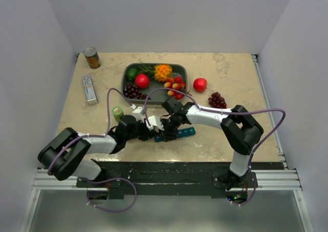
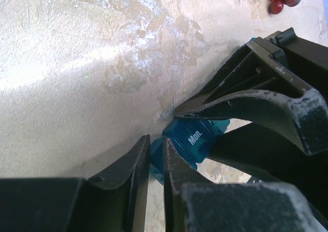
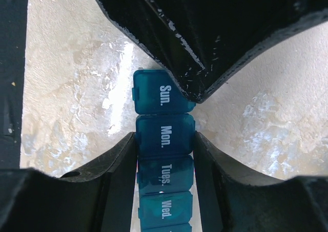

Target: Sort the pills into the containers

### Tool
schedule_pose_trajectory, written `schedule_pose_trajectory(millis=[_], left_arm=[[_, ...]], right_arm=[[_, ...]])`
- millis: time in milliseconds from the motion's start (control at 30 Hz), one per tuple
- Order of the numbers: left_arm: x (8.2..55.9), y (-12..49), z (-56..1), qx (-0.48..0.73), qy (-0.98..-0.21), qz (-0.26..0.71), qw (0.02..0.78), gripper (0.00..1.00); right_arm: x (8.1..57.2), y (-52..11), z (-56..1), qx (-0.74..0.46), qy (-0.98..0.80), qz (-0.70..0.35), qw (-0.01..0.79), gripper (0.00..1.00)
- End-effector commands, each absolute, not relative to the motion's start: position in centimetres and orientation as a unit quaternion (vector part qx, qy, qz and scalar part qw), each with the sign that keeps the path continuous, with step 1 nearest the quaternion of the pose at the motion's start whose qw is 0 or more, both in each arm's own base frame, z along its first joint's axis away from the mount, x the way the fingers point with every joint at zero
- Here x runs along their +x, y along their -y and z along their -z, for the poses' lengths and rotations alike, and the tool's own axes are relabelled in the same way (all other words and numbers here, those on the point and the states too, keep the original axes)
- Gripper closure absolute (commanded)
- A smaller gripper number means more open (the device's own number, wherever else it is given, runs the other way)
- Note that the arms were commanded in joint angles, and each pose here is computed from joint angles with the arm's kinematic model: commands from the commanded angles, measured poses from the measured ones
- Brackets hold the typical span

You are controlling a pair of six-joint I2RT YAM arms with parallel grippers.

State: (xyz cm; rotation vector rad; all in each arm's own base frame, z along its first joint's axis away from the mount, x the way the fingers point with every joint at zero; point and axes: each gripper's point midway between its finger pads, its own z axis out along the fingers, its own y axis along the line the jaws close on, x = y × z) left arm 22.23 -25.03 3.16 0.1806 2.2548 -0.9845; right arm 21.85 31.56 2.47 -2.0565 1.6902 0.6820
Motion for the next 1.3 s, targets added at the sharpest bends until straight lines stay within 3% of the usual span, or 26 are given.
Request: schedule_pose_trajectory(millis=[0, 533, 800, 1000, 1133, 1267], left_arm=[[17.6, 24.6, 0.0, 0.100, -0.890, 0.366, 0.251, 0.82], [17.7, 25.2, -0.7, 0.124, -0.890, 0.353, 0.260, 0.81], [19.2, 25.5, -2.5, 0.117, -0.888, 0.343, 0.283, 0.73], [19.4, 25.7, -3.6, 0.118, -0.881, 0.352, 0.292, 0.67], [19.4, 26.0, -5.4, 0.124, -0.868, 0.369, 0.309, 0.60], [19.4, 26.2, -7.9, 0.134, -0.849, 0.388, 0.333, 0.52]], right_arm=[[26.3, -32.7, -4.4, -0.701, -0.629, -0.218, 0.256, 0.87], [27.9, -31.5, -3.9, -0.679, -0.654, -0.206, 0.261, 0.86], [27.7, -31.3, -3.8, -0.685, -0.650, -0.200, 0.262, 0.83], [27.8, -31.0, -4.0, -0.690, -0.646, -0.193, 0.265, 0.72], [27.9, -31.0, -4.5, -0.691, -0.642, -0.191, 0.271, 0.57], [27.8, -31.0, -5.2, -0.695, -0.634, -0.192, 0.278, 0.49]])
